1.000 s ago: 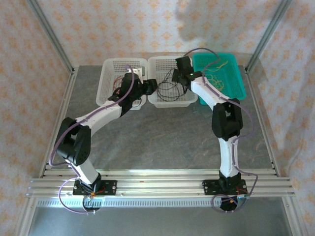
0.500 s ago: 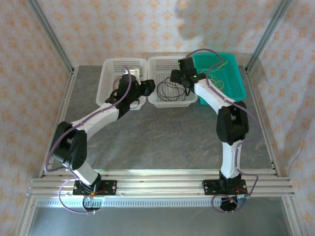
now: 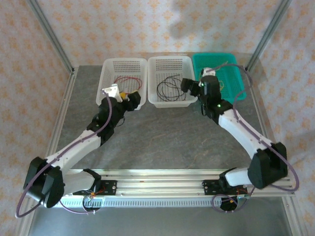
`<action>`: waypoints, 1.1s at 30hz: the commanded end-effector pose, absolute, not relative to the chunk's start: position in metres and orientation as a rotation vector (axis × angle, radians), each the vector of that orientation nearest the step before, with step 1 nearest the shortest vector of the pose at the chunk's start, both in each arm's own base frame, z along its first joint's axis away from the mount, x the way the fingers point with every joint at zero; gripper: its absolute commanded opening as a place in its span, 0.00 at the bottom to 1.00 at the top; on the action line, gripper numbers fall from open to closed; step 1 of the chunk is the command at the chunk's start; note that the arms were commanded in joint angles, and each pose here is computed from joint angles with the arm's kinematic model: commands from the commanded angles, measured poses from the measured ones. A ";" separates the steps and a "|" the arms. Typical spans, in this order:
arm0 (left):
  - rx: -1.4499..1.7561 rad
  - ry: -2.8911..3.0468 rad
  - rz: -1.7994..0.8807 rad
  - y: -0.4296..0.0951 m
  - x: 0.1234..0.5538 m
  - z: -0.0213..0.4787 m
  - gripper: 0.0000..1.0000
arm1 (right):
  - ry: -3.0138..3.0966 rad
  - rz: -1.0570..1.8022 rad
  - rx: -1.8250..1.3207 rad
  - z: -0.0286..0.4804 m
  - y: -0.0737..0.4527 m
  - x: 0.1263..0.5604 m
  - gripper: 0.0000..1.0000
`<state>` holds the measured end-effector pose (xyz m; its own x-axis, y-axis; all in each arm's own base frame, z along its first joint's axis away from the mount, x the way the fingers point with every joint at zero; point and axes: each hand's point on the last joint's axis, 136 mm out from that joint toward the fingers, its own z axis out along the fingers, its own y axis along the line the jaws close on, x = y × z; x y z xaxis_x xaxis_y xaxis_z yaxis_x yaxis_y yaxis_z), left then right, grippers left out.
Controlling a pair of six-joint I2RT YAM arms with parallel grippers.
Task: Untangle the cables
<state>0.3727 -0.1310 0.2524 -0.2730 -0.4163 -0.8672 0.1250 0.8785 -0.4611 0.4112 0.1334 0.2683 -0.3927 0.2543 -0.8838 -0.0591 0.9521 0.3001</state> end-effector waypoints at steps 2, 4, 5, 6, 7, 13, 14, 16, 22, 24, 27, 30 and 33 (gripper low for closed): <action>-0.296 1.640 -0.413 -0.095 0.355 0.268 0.87 | 1.792 0.287 0.255 0.284 0.101 0.388 1.00; -0.357 1.613 -0.347 -0.075 0.345 0.262 0.92 | 1.740 0.259 0.312 0.280 0.084 0.372 1.00; -0.379 1.603 -0.319 -0.067 0.341 0.259 0.93 | 1.716 0.243 0.345 0.278 0.076 0.366 1.00; -0.398 1.589 -0.291 -0.060 0.336 0.258 0.99 | 1.691 0.222 0.378 0.275 0.067 0.360 1.00; -0.409 1.578 -0.267 -0.055 0.333 0.256 0.99 | 1.672 0.204 0.400 0.272 0.060 0.355 1.00; -0.388 1.542 -0.108 -0.032 0.317 0.240 0.99 | 1.601 0.067 0.463 0.243 0.026 0.328 1.00; -0.376 1.529 -0.084 -0.029 0.313 0.236 0.99 | 1.606 0.042 0.470 0.239 0.023 0.326 1.00; -0.371 1.511 -0.021 -0.020 0.306 0.228 0.99 | 1.621 0.000 0.477 0.232 0.017 0.324 1.00; -0.388 1.555 0.173 0.005 0.297 0.201 1.00 | 1.619 -0.092 0.464 0.214 0.003 0.320 1.00; -0.390 1.565 0.212 0.011 0.295 0.193 0.99 | 1.616 -0.122 0.442 0.204 -0.002 0.315 1.00; -0.384 1.559 0.258 0.016 0.293 0.192 1.00 | 1.628 -0.136 0.462 0.188 -0.011 0.310 1.00; -0.390 1.553 0.309 0.026 0.290 0.185 0.99 | 1.655 -0.171 0.503 0.170 -0.025 0.306 1.00; -0.398 1.579 0.345 0.034 0.292 0.172 0.99 | 1.663 -0.185 0.510 0.153 -0.035 0.302 1.00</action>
<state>0.2943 0.0223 0.1716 -0.0475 -0.0682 -0.9965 -0.4067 0.9126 -0.0431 0.3056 -0.0240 0.1556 -0.1182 0.2216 -0.9680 0.4085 0.8993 0.1560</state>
